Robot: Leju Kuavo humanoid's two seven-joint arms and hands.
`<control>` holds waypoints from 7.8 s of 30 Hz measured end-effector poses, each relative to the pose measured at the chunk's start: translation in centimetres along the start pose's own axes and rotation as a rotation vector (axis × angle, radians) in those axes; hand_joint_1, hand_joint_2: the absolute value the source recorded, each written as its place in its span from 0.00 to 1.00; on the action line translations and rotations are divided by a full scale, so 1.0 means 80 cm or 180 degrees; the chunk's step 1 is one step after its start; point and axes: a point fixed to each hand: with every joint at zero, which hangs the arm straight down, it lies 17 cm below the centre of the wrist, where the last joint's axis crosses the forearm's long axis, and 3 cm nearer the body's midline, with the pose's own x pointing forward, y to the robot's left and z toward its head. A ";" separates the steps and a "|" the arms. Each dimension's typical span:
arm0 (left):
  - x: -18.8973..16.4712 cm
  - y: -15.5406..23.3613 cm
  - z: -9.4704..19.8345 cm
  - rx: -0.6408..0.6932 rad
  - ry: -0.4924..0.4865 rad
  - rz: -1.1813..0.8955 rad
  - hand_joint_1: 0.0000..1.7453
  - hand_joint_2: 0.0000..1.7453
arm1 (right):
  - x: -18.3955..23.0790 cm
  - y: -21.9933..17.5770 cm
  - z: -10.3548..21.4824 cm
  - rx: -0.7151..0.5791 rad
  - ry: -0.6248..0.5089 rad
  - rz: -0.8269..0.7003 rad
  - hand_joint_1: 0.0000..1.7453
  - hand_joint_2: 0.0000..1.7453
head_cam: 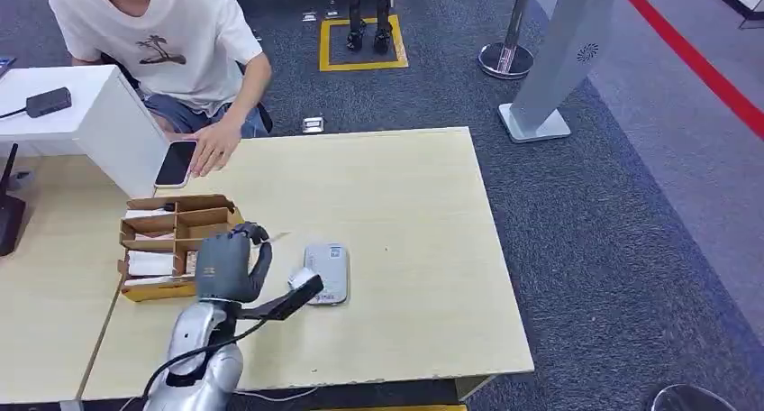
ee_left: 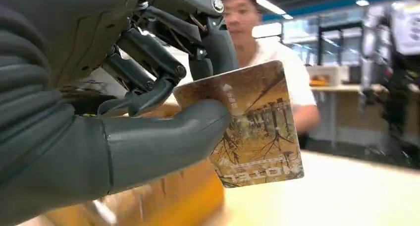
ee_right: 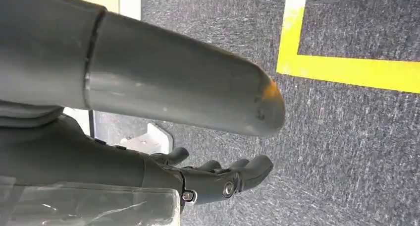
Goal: Pass the card to the sensor for recognition and then transmit it.
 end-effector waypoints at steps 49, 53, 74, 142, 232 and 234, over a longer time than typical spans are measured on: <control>-0.193 0.177 -0.026 0.0842 0.0988 -0.0483 0.00 0.00 | -0.006 0.005 0.001 0.0060 0.0078 0.0067 0.00 0.00; -0.188 0.159 -0.028 0.0640 0.0971 -0.0494 0.00 1.00 | -0.006 0.006 0.001 0.0063 0.0078 0.0057 0.00 0.00; -0.111 0.070 -0.020 -0.0093 0.0381 -0.0616 0.00 1.00 | -0.007 0.007 0.001 0.0084 0.0092 -0.0052 0.00 0.00; -0.150 -0.016 0.122 -0.1078 0.0360 -0.1068 0.00 1.00 | -0.010 0.007 0.001 0.0084 0.0135 -0.0217 0.00 0.00; -0.152 0.008 0.043 -0.0766 0.0499 -0.0766 0.00 1.00 | -0.005 0.002 0.000 0.0013 0.0071 -0.0059 0.00 0.00; -0.151 0.009 0.042 -0.0756 0.0495 -0.0799 0.00 1.00 | -0.005 0.001 0.000 0.0012 0.0071 -0.0061 0.00 0.00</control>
